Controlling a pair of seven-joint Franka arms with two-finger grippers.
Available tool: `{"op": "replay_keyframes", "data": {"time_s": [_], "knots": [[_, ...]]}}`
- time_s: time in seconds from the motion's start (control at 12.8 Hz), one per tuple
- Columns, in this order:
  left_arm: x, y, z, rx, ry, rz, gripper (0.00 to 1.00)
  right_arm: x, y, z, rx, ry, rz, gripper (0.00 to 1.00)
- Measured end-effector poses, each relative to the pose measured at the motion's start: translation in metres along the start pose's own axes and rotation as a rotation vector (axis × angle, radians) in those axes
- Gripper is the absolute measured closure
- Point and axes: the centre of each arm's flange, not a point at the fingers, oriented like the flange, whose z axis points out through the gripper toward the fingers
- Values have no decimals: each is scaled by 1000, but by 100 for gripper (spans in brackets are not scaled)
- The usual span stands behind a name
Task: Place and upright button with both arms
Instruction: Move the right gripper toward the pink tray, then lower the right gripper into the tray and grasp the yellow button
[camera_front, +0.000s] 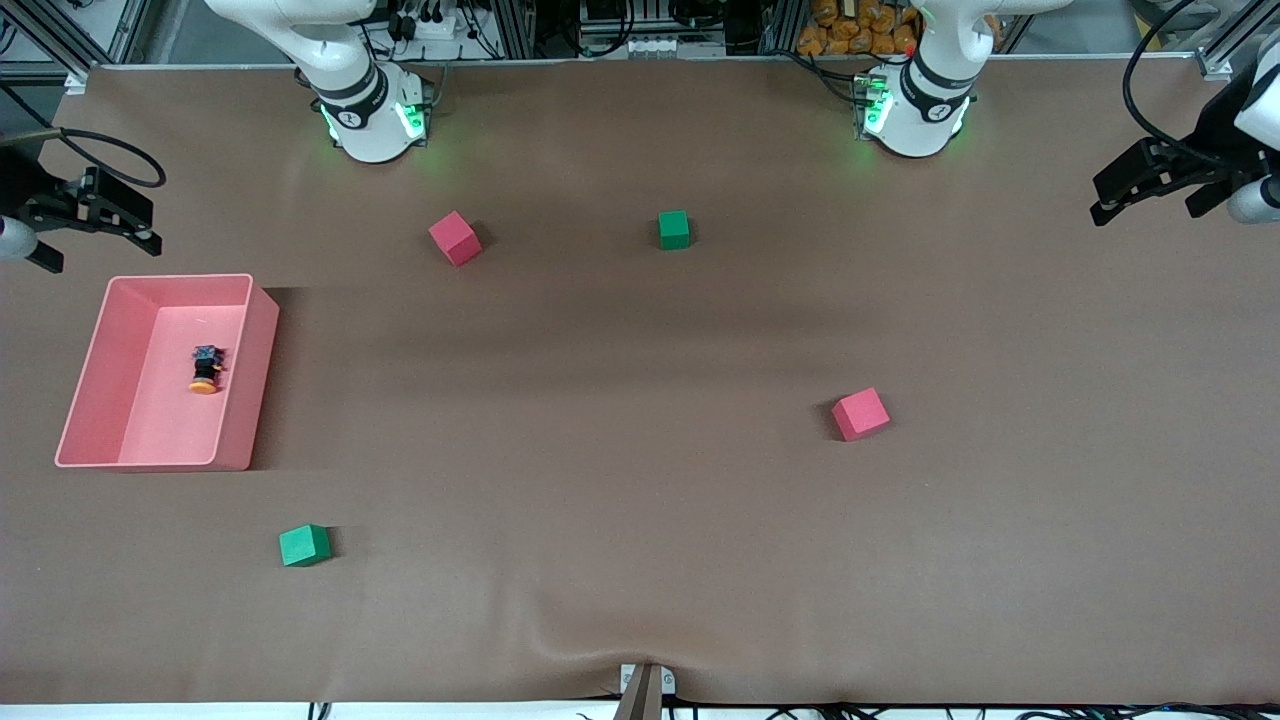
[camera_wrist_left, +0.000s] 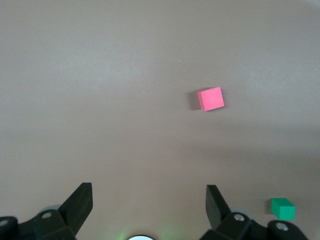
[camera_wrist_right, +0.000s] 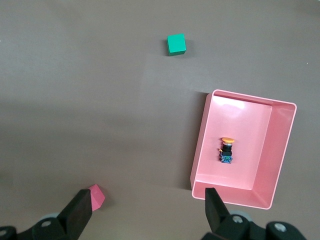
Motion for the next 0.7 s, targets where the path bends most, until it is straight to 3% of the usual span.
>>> {"op": "replay_keyframes", "data": {"time_s": [0.23, 0.47, 0.7], "knots": [[0, -2, 0, 0, -2, 13, 0, 8, 28, 27, 4, -53, 45, 0], [0, -2, 1, 1, -7, 14, 0, 29, 90, 94, 17, -134, 119, 0], [1, -2, 2, 1, -11, 14, 0, 48, 136, 167, 9, -161, 167, 0]]}}
